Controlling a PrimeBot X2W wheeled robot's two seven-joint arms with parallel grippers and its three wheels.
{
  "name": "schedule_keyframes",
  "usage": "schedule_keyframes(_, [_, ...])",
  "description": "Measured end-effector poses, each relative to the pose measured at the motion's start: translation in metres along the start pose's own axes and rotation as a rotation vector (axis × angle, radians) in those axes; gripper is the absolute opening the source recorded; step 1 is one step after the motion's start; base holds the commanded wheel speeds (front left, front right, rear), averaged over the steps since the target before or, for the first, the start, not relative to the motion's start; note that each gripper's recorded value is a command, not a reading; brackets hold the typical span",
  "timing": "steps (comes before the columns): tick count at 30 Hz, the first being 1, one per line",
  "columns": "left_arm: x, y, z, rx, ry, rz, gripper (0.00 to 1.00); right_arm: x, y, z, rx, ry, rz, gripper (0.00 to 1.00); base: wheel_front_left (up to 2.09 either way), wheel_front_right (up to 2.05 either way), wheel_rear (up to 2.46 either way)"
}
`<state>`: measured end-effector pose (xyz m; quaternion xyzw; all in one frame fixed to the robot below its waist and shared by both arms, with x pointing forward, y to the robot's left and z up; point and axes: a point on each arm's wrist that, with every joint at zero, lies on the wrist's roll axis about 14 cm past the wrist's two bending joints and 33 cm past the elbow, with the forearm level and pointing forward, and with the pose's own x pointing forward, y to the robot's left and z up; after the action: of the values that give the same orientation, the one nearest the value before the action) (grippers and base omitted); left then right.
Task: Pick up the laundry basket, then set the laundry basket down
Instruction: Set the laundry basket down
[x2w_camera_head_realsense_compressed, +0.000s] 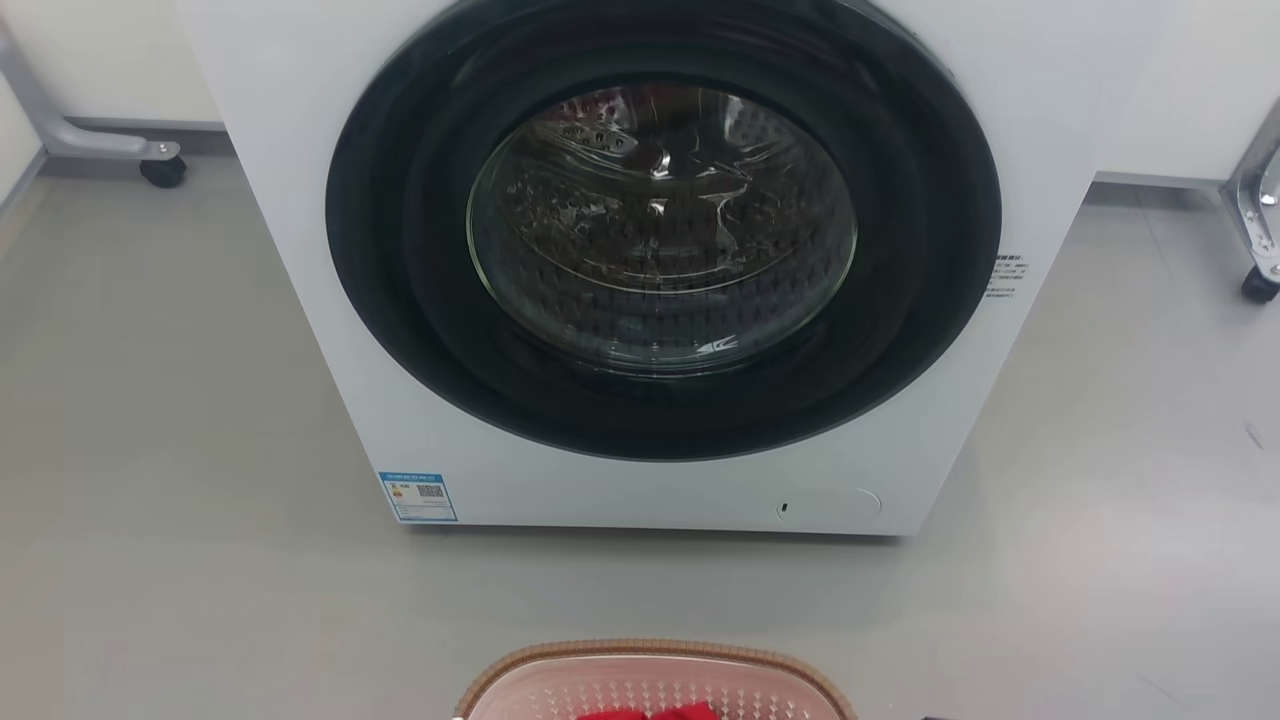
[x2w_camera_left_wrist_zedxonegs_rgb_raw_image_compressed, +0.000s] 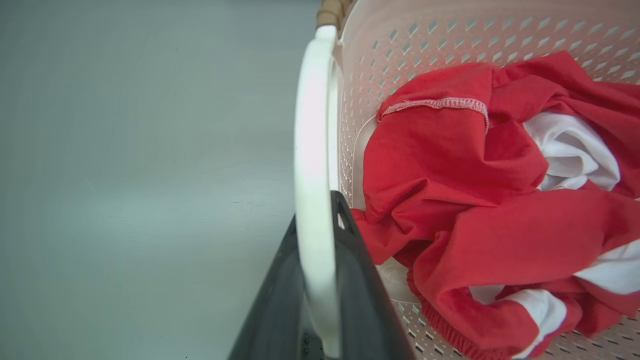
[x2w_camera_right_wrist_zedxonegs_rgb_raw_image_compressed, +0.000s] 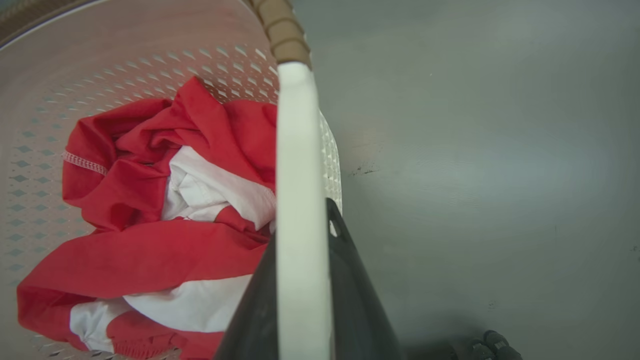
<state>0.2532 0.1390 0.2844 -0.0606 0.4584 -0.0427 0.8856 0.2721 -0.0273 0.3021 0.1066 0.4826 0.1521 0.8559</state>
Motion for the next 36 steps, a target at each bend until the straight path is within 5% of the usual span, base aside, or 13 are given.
schedule_keyframes(36, [0.096,0.001,0.114,0.042,-0.106,0.010,0.00,0.101,-0.039,0.137,-0.096,-0.153,-0.045,0.00,0.00,0.00,0.00])
